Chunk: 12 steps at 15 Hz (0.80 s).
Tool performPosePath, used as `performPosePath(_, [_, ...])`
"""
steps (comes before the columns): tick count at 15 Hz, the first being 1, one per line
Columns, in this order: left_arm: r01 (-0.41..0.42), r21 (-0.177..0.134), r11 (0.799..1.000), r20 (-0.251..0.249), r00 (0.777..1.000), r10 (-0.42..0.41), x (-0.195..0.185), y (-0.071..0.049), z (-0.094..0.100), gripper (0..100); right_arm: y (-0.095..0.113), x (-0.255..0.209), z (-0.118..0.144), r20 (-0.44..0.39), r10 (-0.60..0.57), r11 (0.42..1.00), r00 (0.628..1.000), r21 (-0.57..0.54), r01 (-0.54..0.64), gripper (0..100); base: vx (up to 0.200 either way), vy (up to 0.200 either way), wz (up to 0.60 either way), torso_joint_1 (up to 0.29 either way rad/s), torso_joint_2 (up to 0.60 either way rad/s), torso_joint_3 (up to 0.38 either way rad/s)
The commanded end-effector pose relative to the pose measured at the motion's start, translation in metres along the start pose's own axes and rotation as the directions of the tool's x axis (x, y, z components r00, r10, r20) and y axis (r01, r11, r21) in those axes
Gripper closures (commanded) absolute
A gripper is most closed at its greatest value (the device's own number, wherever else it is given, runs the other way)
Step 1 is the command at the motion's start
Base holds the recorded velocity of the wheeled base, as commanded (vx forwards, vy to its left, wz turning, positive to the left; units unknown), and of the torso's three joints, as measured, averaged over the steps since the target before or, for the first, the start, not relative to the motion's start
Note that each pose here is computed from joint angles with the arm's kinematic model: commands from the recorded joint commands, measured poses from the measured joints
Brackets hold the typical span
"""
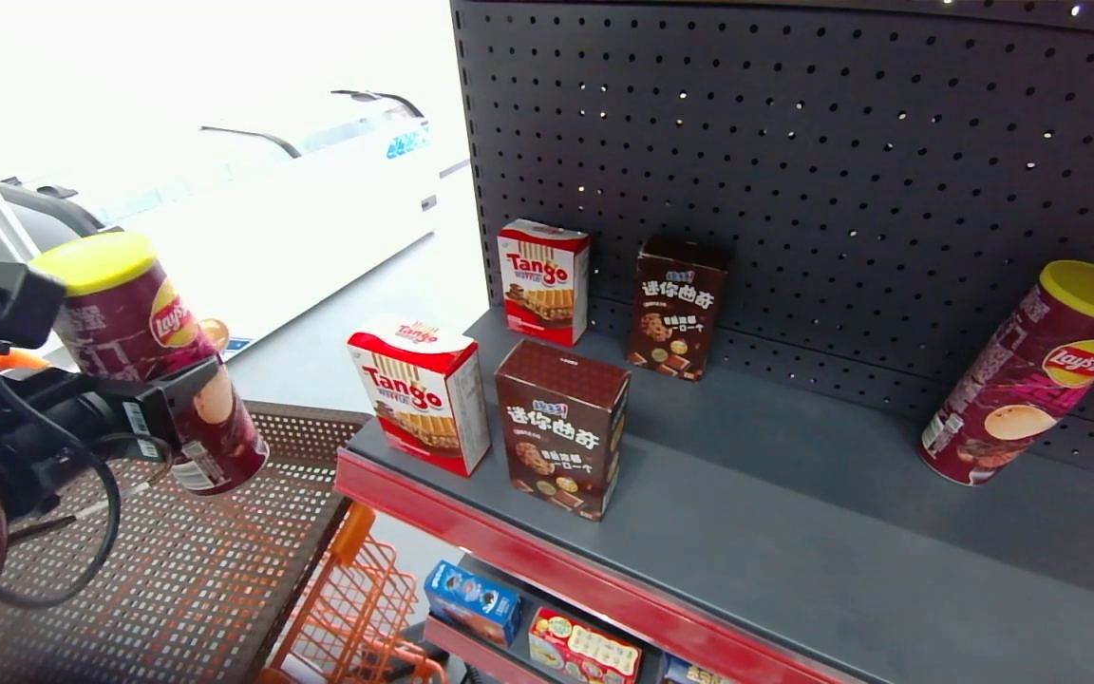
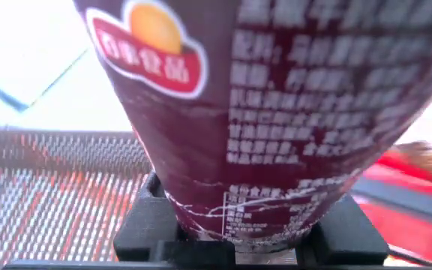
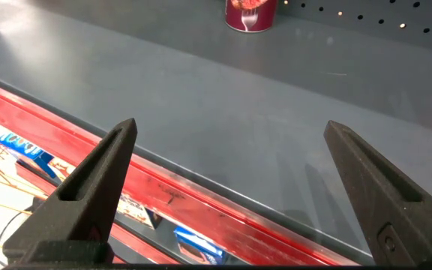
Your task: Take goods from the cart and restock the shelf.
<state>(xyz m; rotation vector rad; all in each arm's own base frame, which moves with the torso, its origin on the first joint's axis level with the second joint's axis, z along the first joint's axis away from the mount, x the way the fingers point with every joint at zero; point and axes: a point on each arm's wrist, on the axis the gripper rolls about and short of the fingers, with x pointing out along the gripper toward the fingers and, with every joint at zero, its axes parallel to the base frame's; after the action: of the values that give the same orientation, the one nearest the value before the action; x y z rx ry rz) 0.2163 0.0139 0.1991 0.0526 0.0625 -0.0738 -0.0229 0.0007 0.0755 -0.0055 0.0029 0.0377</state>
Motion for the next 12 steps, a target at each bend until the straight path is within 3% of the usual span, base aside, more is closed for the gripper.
performPosePath(1, [0.024, 0.019, 1.000, 0.123, 0.992, -0.026, -0.026, -0.005, 0.025, 100, 0.000, 0.000, 0.000, 0.000, 0.001, 1.000, 1.000, -0.001, -0.001, 0, 0.000, 0.000, 0.00, 0.000, 0.00, 0.000])
performPosePath(4, [0.122, 0.022, 0.992, 0.133, 0.983, -0.123, -0.041, -0.023, 0.030, 100, 0.000, 0.000, 0.000, 0.000, 0.001, 1.000, 1.000, -0.001, -0.001, 0, 0.000, 0.000, 0.00, 0.000, 0.00, 0.000])
performPosePath(5, [0.167, 0.003, 0.986, 0.117, 0.979, -0.167, -0.050, -0.030, 0.030, 100, 0.000, 0.000, 0.000, 0.000, 0.001, 1.000, 1.000, -0.001, -0.001, 0, 0.000, 0.000, 0.00, 0.000, 0.00, 0.000])
performPosePath(6, [0.183, -0.009, 0.983, 0.096, 0.979, -0.181, -0.052, -0.033, 0.026, 100, 0.000, 0.000, 0.000, 0.000, 0.001, 1.000, 1.000, -0.001, -0.001, 0, 0.000, 0.000, 0.00, 0.000, 0.00, 0.000])
performPosePath(12, [0.301, -0.008, 0.954, 0.079, 0.951, -0.300, -0.056, -0.052, 0.019, 100, 0.000, 0.000, 0.000, 0.000, 0.001, 1.000, 1.000, -0.001, -0.001, 0, 0.000, 0.000, 0.00, 0.000, 0.00, 0.000])
